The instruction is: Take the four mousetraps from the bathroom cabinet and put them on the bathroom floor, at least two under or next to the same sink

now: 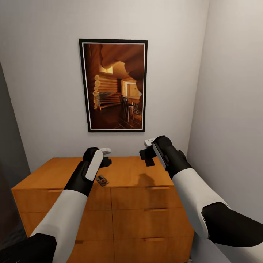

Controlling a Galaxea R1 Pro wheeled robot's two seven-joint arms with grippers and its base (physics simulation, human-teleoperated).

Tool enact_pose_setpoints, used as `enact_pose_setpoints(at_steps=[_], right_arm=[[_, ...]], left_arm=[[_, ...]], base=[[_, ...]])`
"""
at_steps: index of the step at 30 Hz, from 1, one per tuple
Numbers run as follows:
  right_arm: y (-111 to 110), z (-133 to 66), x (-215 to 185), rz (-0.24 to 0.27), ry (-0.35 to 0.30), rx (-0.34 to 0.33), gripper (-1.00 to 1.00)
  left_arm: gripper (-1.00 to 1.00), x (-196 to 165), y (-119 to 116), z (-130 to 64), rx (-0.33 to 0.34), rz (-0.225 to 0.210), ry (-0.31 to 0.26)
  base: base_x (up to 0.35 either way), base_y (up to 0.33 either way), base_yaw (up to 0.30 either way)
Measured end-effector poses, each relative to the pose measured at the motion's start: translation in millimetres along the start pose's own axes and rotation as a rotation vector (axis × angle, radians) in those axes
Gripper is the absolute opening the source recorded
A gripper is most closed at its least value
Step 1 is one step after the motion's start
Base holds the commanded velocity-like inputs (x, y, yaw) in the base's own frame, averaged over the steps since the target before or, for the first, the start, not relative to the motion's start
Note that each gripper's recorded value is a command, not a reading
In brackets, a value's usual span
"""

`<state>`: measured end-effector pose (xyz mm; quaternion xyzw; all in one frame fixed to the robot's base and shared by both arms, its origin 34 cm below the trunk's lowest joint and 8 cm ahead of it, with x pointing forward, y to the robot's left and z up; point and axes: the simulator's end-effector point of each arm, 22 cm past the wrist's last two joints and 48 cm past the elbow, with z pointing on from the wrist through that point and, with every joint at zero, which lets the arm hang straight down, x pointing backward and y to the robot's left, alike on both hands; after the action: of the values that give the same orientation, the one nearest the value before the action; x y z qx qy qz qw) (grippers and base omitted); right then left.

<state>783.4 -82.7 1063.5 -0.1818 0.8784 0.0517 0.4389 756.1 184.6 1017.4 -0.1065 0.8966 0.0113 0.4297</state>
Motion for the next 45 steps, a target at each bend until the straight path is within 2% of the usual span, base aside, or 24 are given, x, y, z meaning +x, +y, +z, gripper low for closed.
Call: enact_pose_setpoints(at_steps=[3, 7, 9, 17, 26, 45], right_arm=[[0, 0.4, 1, 0.001, 0.002, -0.001, -1.0], [0, 3.1, 5, 0.002, 0.014, 0.0, -1.0], [-1, 3.7, 6, 0.003, 0.017, 0.0, -1.0], [-1, 5.9, 10, 0.004, 0.027, 0.0, -1.0], [-2, 12.7, 22, 0.009, 0.06, -0.001, -1.0], [-3, 15.7, 27, 0.012, 0.075, -0.001, -1.0]], left_arm=[[1.0, 7, 0, 5.1, -0.005, 0.006, 0.022], [1.0, 33, 2, 24.0, -0.029, 0.031, 0.111], [1.0, 29, 0, 24.6, -0.026, 0.033, 0.122], [1.0, 20, -11, 21.7, 0.01, 0.018, 0.138], [1.0, -4, -16, 12.0, 0.022, 0.011, 0.108], [1.0, -3, 4, 25.0, -0.035, 0.029, 0.183]], base=[[0.0, 0.0, 0.0], [0.0, 0.0, 0.0], [0.0, 0.0, 0.0], [0.0, 0.0, 0.0], [0.0, 0.0, 0.0], [0.0, 0.0, 0.0]])
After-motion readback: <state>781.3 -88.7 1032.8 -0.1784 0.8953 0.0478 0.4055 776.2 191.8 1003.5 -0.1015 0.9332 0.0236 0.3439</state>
